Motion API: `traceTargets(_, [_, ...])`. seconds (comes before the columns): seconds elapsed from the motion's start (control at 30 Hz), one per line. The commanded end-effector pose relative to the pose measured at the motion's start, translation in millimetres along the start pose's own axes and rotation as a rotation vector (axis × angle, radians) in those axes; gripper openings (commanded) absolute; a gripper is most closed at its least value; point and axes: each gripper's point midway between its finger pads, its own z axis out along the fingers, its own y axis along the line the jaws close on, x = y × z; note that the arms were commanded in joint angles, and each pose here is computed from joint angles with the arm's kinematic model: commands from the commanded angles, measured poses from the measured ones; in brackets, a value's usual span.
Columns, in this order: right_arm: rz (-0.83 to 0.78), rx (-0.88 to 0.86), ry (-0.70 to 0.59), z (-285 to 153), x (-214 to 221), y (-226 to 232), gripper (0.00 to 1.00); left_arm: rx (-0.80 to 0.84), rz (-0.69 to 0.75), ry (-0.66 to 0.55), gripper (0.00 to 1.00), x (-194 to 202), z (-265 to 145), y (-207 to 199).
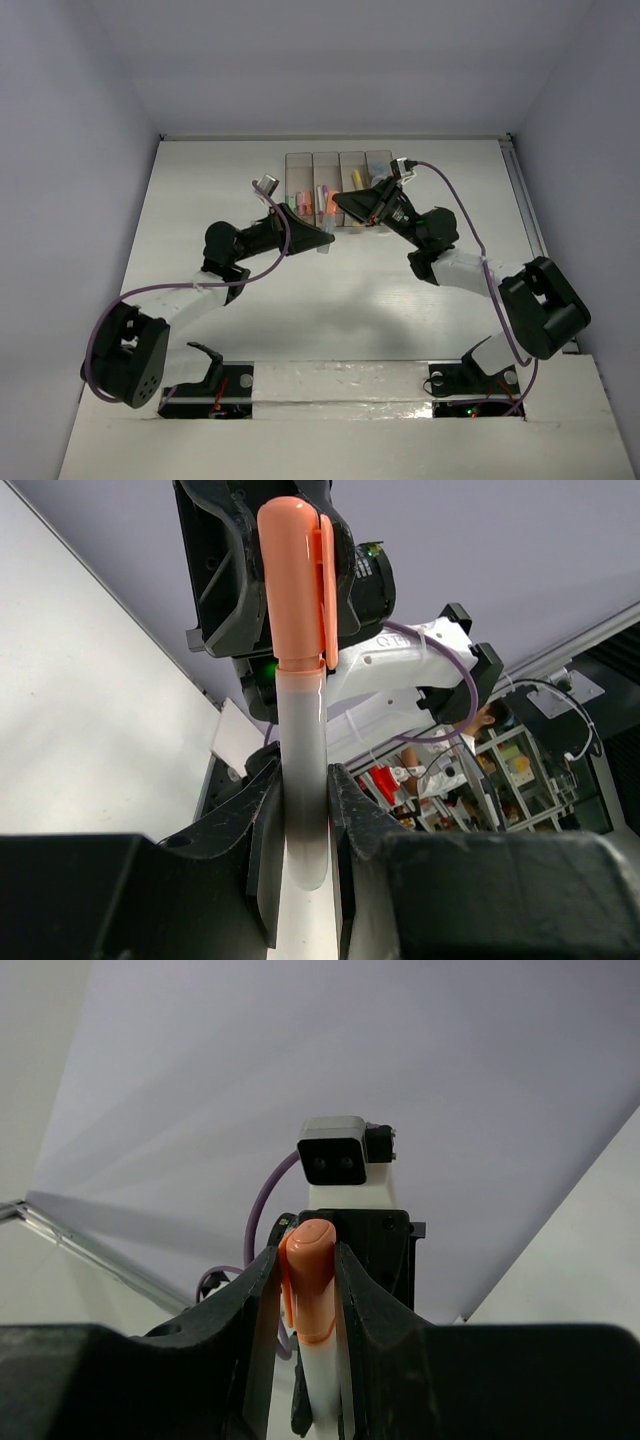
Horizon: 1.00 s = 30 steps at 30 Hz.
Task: Sort the stationery into containers
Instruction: Close the pen cap on the pen.
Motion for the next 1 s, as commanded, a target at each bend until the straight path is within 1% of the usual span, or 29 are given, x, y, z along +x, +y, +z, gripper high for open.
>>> traceTargets(0.0, [-0.239, -0.398, 0.025, -16.9, 18.2, 96.3, 0.03, 0.094, 0.138, -0.127, 0.0, -36.6, 8.1, -34.1])
traceTargets(0.13, [-0.249, -0.391, 0.037, -16.1, 20.3, 91.3, 0.03, 0.142, 0.14, -0.148, 0.0, -39.9, 7.4, -44.0])
traceTargets(0.2, [-0.263, -0.388, 0.052, -15.7, 22.8, 88.0, 0.0, 0.149, 0.141, -0.154, 0.0, -42.0, 8.1, -46.3])
traceTargets(0.43, [-0.319, -0.379, 0.073, -18.0, 36.7, 82.8, 0.0, 0.19, 0.171, -0.2, 0.0, -54.8, 11.4, -57.0])
traceTargets(0.57, [-0.289, -0.406, 0.114, -18.1, 41.1, 90.6, 0.0, 0.196, 0.189, -0.203, 0.0, -57.8, 10.8, -57.9])
traceTargets(0.67, [-0.222, -0.381, 0.171, -15.6, 46.3, 86.6, 0.0, 0.167, 0.221, -0.214, 0.0, -63.4, 10.7, -55.5])
traceTargets(0.7, [-0.186, -0.351, 0.186, -14.4, 47.3, 81.6, 0.0, 0.154, 0.229, -0.217, 0.0, -64.7, 11.2, -54.1])
traceTargets(0.77, [-0.177, -0.327, 0.206, -16.4, 50.8, 78.3, 0.0, 0.129, 0.242, -0.235, 0.0, -71.0, 10.7, -53.1])
traceTargets(0.8, [-0.171, -0.28, 0.213, -15.1, 51.8, 68.9, 0.0, 0.118, 0.248, -0.235, 0.0, -72.0, 11.3, -51.6])
traceTargets(0.97, [-0.237, -0.128, 0.242, -13.9, 59.5, 51.2, 0.0, 0.116, 0.262, -0.247, 0.0, -80.6, 13.4, -53.5])
